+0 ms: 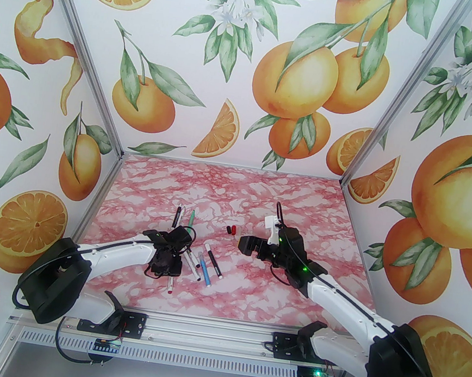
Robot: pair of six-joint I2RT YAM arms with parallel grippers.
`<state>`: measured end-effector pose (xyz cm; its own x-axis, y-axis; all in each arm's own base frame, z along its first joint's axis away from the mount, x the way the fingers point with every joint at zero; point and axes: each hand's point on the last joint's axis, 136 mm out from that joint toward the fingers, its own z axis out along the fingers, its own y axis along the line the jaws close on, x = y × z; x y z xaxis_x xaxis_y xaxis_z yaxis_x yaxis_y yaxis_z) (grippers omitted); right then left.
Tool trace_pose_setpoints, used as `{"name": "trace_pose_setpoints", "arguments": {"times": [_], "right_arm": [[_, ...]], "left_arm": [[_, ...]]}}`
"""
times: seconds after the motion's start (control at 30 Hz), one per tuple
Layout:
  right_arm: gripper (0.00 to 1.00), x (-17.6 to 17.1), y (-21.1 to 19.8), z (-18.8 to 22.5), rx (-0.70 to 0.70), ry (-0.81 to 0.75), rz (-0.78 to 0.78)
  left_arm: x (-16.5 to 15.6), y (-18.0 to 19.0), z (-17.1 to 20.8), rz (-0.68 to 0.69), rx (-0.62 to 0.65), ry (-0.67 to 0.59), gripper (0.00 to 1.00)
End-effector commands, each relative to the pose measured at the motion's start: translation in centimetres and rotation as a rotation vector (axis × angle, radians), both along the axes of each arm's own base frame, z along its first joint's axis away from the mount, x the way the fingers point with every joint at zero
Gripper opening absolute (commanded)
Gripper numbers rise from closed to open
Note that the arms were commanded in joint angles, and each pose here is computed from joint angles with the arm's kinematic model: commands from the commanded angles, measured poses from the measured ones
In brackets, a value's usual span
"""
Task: Open the pen caps
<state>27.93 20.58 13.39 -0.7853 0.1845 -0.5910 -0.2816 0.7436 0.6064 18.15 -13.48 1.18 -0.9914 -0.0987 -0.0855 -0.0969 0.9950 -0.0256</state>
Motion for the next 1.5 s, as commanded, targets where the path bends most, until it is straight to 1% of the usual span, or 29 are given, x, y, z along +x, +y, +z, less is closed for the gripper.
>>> {"name": "trace_pose_setpoints", "arguments": {"times": [0.0, 0.13, 0.27, 0.37, 0.47, 0.57, 0.67, 0.7, 0.8, 0.9, 1.03, 1.13, 1.2, 1.33, 1.47], "right_arm": [[1.0, 0.0, 0.4, 0.4, 0.025, -0.012, 0.013], [1.0, -0.1, 0.4, 0.3, 0.028, -0.01, 0.009], [1.0, -0.1, 0.4, 0.3, 0.038, -0.012, 0.009], [1.0, -0.3, 0.7, 0.5, 0.049, -0.008, 0.021], [1.0, -0.8, 1.7, 1.6, 0.122, -0.016, 0.069], [1.0, -0.8, 2.3, 2.6, 0.195, -0.013, 0.071], [1.0, -0.4, 2.5, 3.3, 0.227, -0.001, 0.049], [0.99, -0.1, 2.4, 3.4, 0.223, 0.014, 0.029], [0.95, 0.6, 2.4, 4.0, 0.219, 0.036, -0.01], [0.92, 1.2, 2.6, 5.6, 0.259, 0.029, -0.043], [0.88, 1.9, 2.8, 7.4, 0.276, 0.024, -0.083], [0.85, 2.3, 2.7, 8.2, 0.231, 0.02, -0.127], [0.84, 2.5, 2.7, 8.8, 0.217, 0.006, -0.141], [0.8, 2.8, 3.1, 9.6, 0.192, -0.006, -0.135], [0.72, 3.0, 3.7, 9.8, 0.161, -0.009, -0.121]], "left_arm": [[0.2, 1.7, 0.2, -0.014, 0.095, -0.01, 0.3], [0.5, 1.4, -0.3, -0.005, 0.081, -0.03, 0.25], [1.2, 1.2, 0.2, -0.012, 0.078, -0.063, 0.23], [2.0, 1.1, 1.4, -0.03, 0.077, -0.104, 0.21], [3.1, 0.8, 3.4, -0.072, 0.066, -0.17, 0.19], [4.1, 0.2, 5.6, -0.116, 0.038, -0.241, 0.18], [5.2, -1.6, 8.3, -0.192, -0.053, -0.337, 0.18], [5.6, -2.7, 9.3, -0.236, -0.111, -0.374, 0.18], [6.4, -5.8, 12.6, -0.351, -0.257, -0.469, 0.18], [7.3, -8.4, 15.1, -0.439, -0.356, -0.54, 0.17], [8.0, -12.9, 17.5, -0.565, -0.546, -0.589, 0.16], [8.5, -15.8, 19.4, -0.636, -0.681, -0.642, 0.15], [8.5, -17.2, 19.9, -0.683, -0.73, -0.641, 0.16], [8.3, -19.0, 20.2, -0.761, -0.768, -0.62, 0.15], [7.9, -19.9, 20.0, -0.809, -0.79, -0.594, 0.15]]}}
